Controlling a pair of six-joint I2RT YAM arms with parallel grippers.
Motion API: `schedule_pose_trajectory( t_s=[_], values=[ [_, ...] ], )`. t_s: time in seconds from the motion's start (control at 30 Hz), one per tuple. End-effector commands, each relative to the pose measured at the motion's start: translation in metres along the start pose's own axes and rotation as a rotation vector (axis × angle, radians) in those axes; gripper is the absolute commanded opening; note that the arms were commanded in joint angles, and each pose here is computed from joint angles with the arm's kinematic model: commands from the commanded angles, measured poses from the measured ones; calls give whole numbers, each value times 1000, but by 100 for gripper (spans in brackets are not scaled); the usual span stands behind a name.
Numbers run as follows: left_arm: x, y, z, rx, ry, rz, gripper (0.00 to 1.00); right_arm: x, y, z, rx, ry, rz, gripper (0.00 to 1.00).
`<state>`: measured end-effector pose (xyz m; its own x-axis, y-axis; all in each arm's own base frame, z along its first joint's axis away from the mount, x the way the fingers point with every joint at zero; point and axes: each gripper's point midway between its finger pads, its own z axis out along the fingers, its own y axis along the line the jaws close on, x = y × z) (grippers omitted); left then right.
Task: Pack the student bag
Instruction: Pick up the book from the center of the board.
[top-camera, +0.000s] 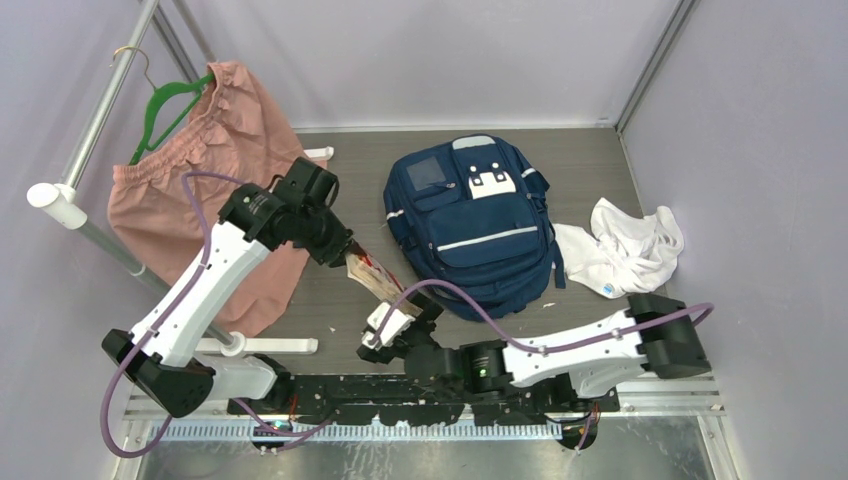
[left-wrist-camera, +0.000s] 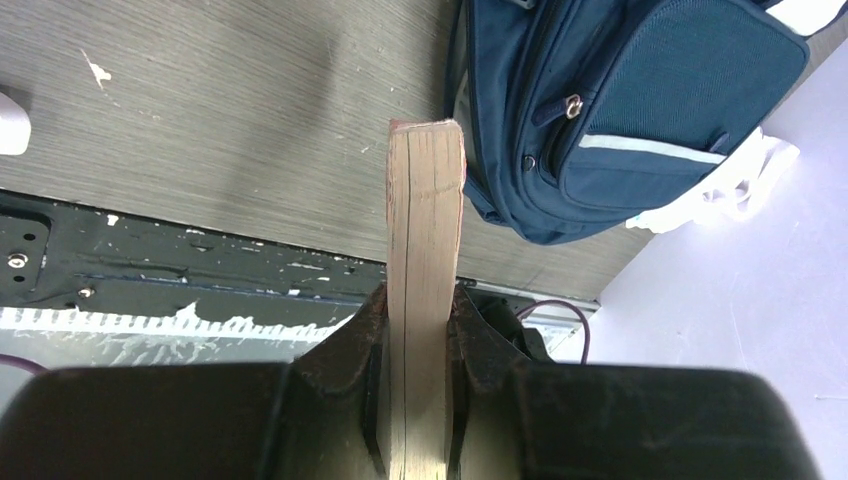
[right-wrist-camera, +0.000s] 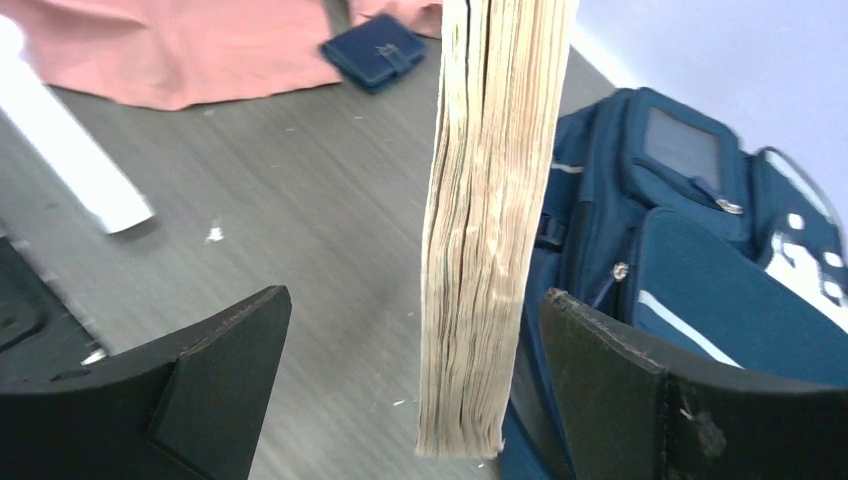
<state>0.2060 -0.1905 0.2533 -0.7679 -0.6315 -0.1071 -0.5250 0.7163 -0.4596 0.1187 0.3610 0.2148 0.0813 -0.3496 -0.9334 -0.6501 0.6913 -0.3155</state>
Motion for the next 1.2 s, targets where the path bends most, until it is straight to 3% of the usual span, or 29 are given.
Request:
schedule_pose_trajectory(
  t_s=[0.0, 0.27, 0.33, 0.4, 0.5, 0.53, 0.57, 0.6, 0.67, 0.73, 0.83, 0.97, 1.07, 1.17],
  values=[
    [2, -22, -20, 127, 15, 16, 0, -14, -26, 11, 262, -51, 1, 100],
    [5, -23, -30, 173, 18, 15, 0, -3, -36, 29, 276, -45, 86, 100],
    [6, -24, -34, 187, 19, 16, 0, 0, -40, 36, 230, -36, 140, 94],
    [6, -22, -37, 188, 18, 13, 0, 1, -46, 42, 199, -30, 193, 80],
    [7, -23, -40, 207, 14, 2, 0, 7, -57, 46, 200, -10, 220, 49],
    [7, -23, -42, 218, 11, -3, 0, 9, -60, 47, 202, -2, 215, 25],
    [6, -24, -43, 228, 6, -1, 0, 9, -62, 45, 203, -3, 220, 12],
    [5, -24, -45, 233, -4, -2, 4, 9, -64, 43, 197, -4, 222, 3],
    [-1, -17, -47, 212, -46, -31, 25, 7, -61, 39, 134, -2, 261, 1],
    [-9, -13, -51, 204, -94, -40, 56, 1, -58, 31, 44, -1, 317, 1],
    [-16, -21, -64, 281, -152, 28, 89, 1, -62, 22, -84, 35, 433, 1],
    [-32, -33, -104, 422, -318, 249, 99, 2, -64, -9, -281, 105, 537, 1],
    [-29, -39, -138, 590, -456, 558, 100, -18, -63, -43, -457, 96, 584, 1],
    [-5, -35, -147, 747, -485, 821, 100, -40, -58, -77, -645, 76, 621, 1]
  ],
)
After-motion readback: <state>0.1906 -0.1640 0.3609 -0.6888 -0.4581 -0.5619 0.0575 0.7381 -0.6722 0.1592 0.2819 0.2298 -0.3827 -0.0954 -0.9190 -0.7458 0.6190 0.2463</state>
